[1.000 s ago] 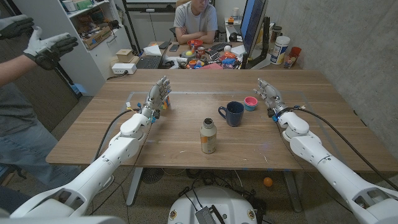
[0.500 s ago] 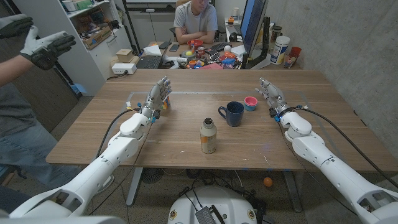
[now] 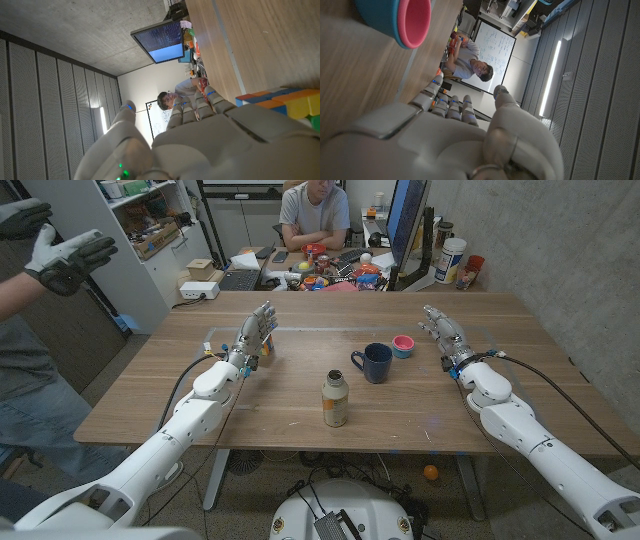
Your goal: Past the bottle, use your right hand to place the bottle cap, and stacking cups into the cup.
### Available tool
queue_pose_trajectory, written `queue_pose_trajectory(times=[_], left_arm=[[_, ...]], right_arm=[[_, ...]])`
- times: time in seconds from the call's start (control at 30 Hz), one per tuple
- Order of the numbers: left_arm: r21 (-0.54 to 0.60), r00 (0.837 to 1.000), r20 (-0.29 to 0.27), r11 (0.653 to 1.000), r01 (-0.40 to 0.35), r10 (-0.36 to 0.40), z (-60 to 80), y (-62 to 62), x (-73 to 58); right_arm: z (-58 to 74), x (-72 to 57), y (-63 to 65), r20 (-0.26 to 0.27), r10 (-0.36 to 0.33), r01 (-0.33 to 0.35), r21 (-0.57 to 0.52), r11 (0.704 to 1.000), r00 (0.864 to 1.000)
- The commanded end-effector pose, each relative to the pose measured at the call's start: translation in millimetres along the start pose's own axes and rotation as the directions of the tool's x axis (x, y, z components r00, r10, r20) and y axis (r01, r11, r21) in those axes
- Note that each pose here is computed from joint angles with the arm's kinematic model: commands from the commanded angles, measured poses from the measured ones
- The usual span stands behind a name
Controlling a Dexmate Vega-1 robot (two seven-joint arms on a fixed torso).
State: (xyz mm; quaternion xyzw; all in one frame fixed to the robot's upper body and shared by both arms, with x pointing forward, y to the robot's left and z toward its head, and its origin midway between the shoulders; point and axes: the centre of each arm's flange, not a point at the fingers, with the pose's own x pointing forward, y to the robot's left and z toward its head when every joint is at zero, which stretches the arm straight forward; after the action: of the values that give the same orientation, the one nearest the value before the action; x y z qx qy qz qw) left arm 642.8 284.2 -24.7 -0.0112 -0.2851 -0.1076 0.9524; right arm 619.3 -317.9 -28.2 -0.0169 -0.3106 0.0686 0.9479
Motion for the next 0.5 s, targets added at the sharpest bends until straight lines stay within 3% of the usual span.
queue_pose_trajectory(times=[0.03,0.5], left_arm=[[0.019,0.999,0.028,1.000,0.019,-0.019,11.2,-4.5,4.4],[0.018,0.999,0.032,0.999,0.041,-0.041,13.2,-6.6,6.4]], right_arm=[[6.9,-18.8,-16.0,0.012,-0.032,0.033,-0.047,0.998,0.999],[13.5,-37.9,-27.4,0.015,-0.068,0.069,-0.123,0.990,0.998]])
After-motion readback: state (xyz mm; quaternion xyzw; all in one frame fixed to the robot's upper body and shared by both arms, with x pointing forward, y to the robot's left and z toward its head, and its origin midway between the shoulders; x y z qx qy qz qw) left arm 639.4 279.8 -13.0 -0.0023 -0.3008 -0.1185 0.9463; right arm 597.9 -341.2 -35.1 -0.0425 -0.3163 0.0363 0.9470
